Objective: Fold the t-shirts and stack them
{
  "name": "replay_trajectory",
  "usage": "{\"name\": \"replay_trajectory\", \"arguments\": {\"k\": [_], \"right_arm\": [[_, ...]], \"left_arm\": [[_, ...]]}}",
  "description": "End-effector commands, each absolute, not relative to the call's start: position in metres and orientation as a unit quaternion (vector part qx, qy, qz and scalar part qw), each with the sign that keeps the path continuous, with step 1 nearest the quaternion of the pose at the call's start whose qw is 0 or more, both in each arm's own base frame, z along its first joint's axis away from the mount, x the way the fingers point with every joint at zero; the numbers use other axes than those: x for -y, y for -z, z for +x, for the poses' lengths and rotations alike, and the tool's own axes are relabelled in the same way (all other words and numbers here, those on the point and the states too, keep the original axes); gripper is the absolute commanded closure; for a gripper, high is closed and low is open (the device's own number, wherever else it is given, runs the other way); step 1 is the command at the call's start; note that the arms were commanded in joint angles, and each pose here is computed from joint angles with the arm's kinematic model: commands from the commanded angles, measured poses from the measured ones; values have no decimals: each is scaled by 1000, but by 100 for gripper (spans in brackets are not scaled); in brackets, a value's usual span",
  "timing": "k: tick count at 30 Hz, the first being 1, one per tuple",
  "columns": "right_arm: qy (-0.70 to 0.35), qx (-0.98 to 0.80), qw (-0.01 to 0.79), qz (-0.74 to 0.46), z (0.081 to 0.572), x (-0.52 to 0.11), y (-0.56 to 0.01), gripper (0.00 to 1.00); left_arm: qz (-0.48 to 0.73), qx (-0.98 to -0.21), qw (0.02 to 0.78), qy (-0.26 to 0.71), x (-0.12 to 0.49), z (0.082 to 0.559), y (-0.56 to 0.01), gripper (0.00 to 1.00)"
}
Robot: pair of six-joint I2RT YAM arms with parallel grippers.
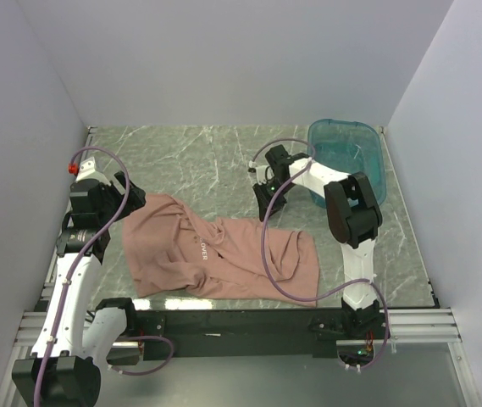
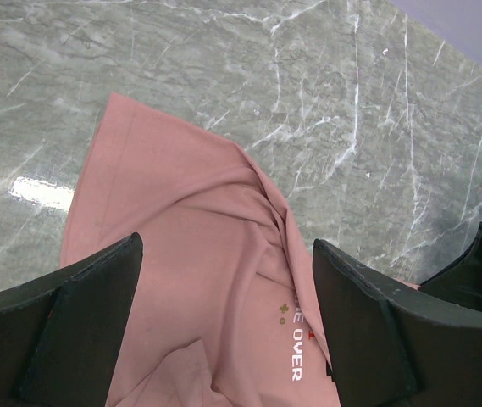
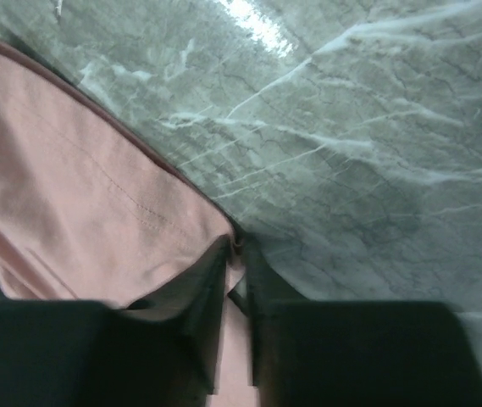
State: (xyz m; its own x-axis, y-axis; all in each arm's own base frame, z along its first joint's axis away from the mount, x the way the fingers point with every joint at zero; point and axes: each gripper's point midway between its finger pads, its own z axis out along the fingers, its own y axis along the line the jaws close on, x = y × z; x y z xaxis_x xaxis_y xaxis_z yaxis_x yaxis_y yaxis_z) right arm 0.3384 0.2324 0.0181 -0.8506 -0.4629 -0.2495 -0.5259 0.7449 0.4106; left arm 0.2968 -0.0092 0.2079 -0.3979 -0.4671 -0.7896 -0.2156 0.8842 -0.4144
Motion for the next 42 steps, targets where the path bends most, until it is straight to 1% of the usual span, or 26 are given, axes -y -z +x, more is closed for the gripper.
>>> {"name": "replay_trajectory", "arguments": {"k": [1, 2, 3, 4, 10, 12, 13, 14, 15, 16, 17, 19, 20, 21, 26, 32, 35, 36, 37, 39, 42], "right_arm": [[-223, -932, 59, -278, 337, -232, -8, 85], [-224, -932, 61, -280, 337, -232, -10, 88], [-226, -930, 64, -285, 339, -232, -13, 97], [-223, -929, 67, -288, 341, -232, -15, 100], [-201, -911, 133, -333, 365, -222, -64, 100], [-214, -897, 153, -356, 366, -221, -85, 100], [-215, -894, 158, -360, 366, -220, -91, 100], [-214, -890, 173, -364, 369, -220, -102, 100], [-215, -884, 180, -373, 369, -219, -107, 100], [-216, -881, 188, -378, 371, -219, -113, 100], [-215, -877, 202, -379, 373, -217, -123, 100], [-216, -871, 214, -385, 375, -217, -131, 100], [-219, -868, 223, -387, 377, -218, -138, 100], [-224, -866, 224, -388, 377, -220, -141, 100], [-240, -860, 218, -393, 374, -225, -142, 100], [-251, -856, 218, -396, 371, -227, -143, 100], [-255, -855, 214, -397, 369, -228, -142, 100], [-256, -854, 214, -398, 369, -228, -142, 100], [-257, -855, 214, -397, 368, -228, -142, 100], [-258, -852, 217, -400, 367, -228, -143, 100], [-260, -852, 214, -401, 365, -229, -143, 100]], "left_arm": [[-197, -818, 526, 128, 11, 301, -217, 13], [-198, -817, 526, 128, 10, 301, -217, 13], [-197, -817, 526, 129, 11, 301, -217, 13], [-198, -817, 526, 127, 10, 301, -216, 13], [-205, -818, 521, 132, 10, 305, -211, 13], [-235, -817, 511, 128, -2, 313, -203, 14], [-241, -819, 501, 143, -2, 316, -200, 14], [-266, -822, 478, 156, -5, 322, -186, 15], [-294, -813, 476, 159, -21, 327, -182, 19], [-306, -814, 459, 183, -21, 330, -174, 23], [-346, -815, 423, 193, -28, 335, -153, 27], [-400, -802, 394, 202, -50, 340, -135, 38], [-424, -801, 358, 224, -52, 347, -119, 44], [-442, -795, 346, 231, -61, 350, -113, 51], [-473, -785, 320, 238, -80, 388, -96, 52], [-483, -783, 310, 239, -91, 419, -89, 52], [-472, -797, 304, 221, -95, 436, -81, 52], [-467, -808, 289, 215, -90, 436, -75, 53], [-456, -819, 289, 195, -95, 443, -70, 54], [-443, -835, 274, 177, -92, 442, -63, 56], [-416, -854, 275, 146, -94, 441, -57, 56]]}}
